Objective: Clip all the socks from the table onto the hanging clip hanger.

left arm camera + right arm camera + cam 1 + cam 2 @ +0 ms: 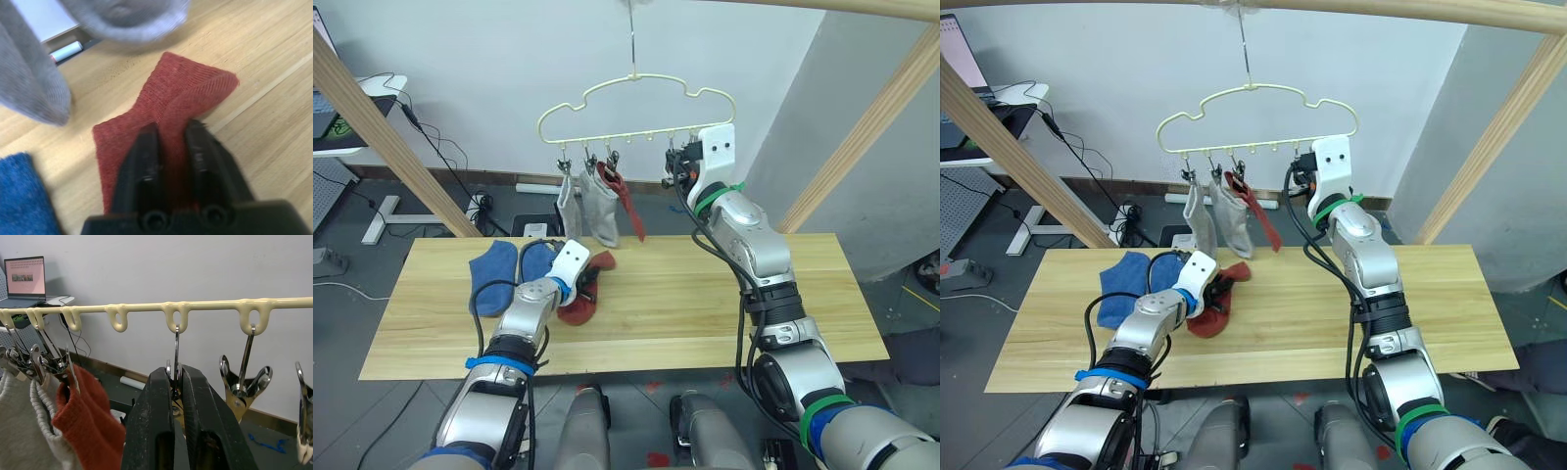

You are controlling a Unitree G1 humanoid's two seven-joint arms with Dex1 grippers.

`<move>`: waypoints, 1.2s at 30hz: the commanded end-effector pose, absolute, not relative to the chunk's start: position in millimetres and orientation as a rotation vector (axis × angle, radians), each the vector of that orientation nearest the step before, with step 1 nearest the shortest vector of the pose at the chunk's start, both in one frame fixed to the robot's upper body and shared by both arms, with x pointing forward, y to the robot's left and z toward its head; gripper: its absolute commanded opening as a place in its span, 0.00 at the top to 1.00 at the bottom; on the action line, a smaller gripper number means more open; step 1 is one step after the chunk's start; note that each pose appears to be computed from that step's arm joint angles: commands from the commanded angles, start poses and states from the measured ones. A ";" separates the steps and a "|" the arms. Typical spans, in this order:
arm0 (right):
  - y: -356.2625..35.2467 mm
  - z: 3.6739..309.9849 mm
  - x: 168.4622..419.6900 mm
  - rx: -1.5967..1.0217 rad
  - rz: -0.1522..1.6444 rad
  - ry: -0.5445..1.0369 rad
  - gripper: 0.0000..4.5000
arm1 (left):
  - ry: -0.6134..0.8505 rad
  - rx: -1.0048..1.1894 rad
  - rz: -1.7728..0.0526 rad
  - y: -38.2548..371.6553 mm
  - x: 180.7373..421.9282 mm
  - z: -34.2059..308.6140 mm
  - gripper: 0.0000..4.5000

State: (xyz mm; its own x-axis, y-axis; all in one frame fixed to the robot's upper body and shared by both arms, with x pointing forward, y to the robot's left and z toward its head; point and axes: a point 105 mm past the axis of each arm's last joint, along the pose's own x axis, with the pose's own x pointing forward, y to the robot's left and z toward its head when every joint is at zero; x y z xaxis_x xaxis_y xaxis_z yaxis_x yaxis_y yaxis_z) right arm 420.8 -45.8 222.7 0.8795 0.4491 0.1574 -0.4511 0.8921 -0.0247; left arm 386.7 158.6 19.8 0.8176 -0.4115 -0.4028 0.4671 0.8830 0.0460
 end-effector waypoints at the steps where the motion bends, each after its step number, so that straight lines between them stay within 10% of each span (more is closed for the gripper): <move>1: -44.1 241.3 417.0 0.024 0.484 -0.220 1.00 | 0.330 0.036 -0.539 140.0 382.1 36.8 1.00; 15: -59.6 237.4 415.5 0.473 0.406 0.072 1.00 | -0.185 -0.057 -0.734 85.0 350.1 158.8 1.00; 36: -36.9 251.0 393.9 0.615 0.545 0.175 1.00 | -0.211 -0.122 -0.673 89.7 366.9 162.8 1.00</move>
